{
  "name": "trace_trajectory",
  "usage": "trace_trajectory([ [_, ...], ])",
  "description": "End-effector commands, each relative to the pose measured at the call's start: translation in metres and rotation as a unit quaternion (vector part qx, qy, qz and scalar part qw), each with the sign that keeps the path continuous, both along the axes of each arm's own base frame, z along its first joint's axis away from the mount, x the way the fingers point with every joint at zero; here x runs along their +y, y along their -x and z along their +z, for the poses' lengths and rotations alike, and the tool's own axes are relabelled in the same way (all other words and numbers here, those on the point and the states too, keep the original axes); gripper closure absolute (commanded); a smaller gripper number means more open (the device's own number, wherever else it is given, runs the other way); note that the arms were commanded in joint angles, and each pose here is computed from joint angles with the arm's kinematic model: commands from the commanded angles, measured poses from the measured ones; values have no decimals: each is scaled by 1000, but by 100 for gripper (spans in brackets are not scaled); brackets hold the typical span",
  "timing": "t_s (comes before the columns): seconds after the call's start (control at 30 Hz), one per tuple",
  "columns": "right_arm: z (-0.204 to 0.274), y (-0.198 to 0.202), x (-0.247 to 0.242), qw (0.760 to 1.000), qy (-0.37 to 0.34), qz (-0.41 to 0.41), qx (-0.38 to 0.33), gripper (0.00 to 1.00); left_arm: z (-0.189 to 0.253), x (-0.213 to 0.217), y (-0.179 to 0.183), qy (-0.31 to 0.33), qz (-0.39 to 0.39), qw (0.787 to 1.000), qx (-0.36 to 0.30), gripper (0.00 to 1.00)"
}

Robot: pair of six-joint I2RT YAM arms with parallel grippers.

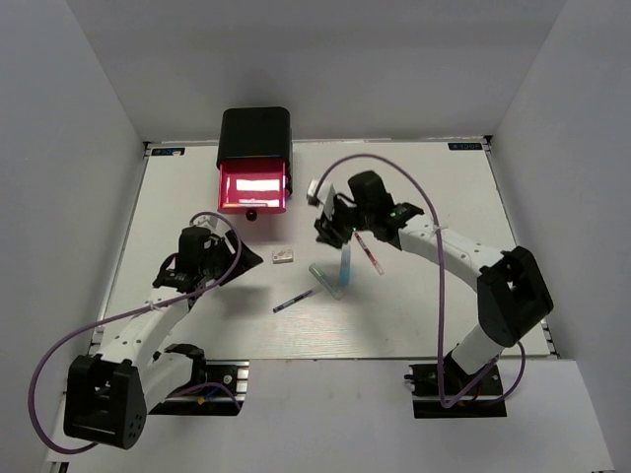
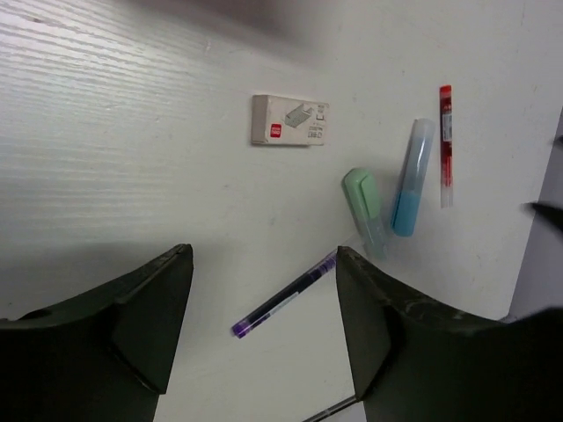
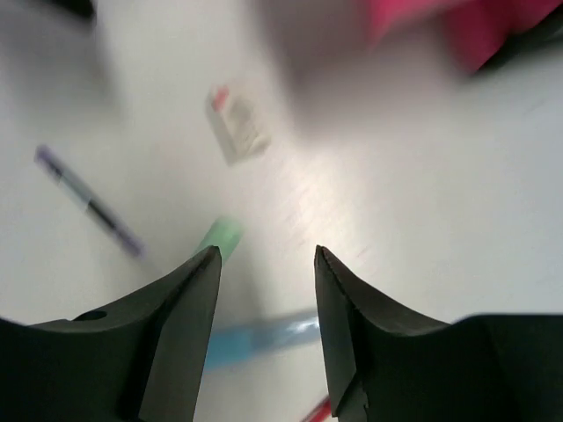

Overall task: Sort the stationery into containers
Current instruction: Pick up the pen from the center of the board.

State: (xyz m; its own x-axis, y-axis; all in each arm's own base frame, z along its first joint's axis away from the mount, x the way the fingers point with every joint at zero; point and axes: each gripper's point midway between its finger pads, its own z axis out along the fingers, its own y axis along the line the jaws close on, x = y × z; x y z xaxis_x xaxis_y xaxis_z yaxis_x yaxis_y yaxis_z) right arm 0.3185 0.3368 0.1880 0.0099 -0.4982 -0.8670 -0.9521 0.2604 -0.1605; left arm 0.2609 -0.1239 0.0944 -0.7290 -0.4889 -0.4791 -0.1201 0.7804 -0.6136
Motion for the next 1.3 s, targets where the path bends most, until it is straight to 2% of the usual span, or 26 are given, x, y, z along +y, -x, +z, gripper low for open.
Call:
trace_trajectory([
  [0.0, -79, 52, -29, 989, 86, 10, 118, 47, 23, -17, -8, 31, -37, 998, -34, 24],
  [0.13, -110, 56, -37, 983, 129, -12, 134, 40, 33, -20, -11, 27, -43, 998, -40, 22],
  [0.23, -127, 43, -45, 975, 163, -60, 135, 42, 35, -22, -9, 27, -48, 998, -38, 22],
  [0.53, -128, 19, -68, 963, 173, -170, 121, 45, 35, -38, -6, 42, -52, 998, -10, 22],
  [0.6, -131, 20, -74, 955, 177, -195, 136, 46, 38, -47, -6, 48, -56, 997, -5, 22],
  [0.9, -137, 22, -75, 939, 170, -239, 181, 51, 41, -78, -23, 22, -63, 997, 26, 22],
  [1.03, -155, 28, -76, 926, 188, -246, 213, 51, 33, -90, -23, 7, -53, 997, 53, 22],
  [1.27, -170, 28, -77, 919, 195, -253, 232, 51, 24, -104, -14, -9, -40, 997, 71, 21],
])
